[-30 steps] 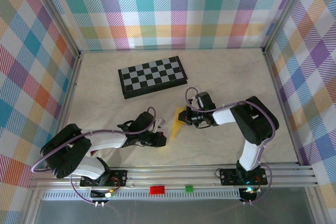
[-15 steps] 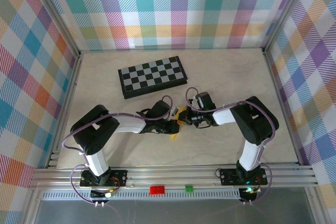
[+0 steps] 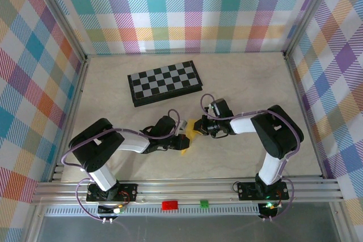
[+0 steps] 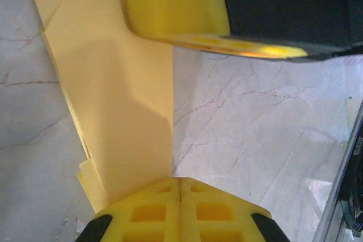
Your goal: Fold a paper plane with a square sheet of paper (pick it up from the middle)
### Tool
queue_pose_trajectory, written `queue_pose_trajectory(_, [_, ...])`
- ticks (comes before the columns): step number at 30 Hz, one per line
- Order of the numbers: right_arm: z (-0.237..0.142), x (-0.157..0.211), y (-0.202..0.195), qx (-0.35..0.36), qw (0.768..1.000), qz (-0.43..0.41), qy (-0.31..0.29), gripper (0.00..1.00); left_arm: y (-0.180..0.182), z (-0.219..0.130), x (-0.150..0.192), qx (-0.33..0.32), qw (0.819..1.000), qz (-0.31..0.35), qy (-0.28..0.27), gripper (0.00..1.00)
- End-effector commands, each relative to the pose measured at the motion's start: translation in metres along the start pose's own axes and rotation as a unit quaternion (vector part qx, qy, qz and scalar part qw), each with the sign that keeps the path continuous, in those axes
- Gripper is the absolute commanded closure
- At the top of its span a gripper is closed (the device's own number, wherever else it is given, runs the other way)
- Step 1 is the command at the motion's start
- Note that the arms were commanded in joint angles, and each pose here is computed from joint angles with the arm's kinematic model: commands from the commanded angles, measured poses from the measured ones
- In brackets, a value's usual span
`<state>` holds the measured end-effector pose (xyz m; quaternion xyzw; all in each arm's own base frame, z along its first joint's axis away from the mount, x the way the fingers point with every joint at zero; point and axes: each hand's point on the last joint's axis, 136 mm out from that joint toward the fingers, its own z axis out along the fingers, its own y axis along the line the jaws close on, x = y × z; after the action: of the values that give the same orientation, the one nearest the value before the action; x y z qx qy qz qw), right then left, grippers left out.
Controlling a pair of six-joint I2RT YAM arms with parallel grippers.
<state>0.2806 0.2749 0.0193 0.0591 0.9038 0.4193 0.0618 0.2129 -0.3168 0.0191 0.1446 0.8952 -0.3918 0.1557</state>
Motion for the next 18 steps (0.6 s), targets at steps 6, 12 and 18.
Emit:
queue_pose_trajectory(6, [0.007, -0.006, -0.024, 0.044, 0.999, 0.005, -0.007, 0.92, 0.039, -0.003, 0.064, -0.061, 0.991, -0.048, 0.109, 1.0])
queue_pose_trajectory(12, [0.006, 0.008, -0.045, 0.073, 0.997, 0.028, 0.003, 0.94, 0.004, -0.016, 0.027, -0.029, 0.997, -0.022, 0.065, 0.96])
queue_pose_trajectory(18, [0.008, 0.01, -0.045, 0.068, 0.997, 0.032, 0.008, 0.95, -0.015, -0.013, -0.009, -0.027, 0.999, 0.007, 0.036, 0.92])
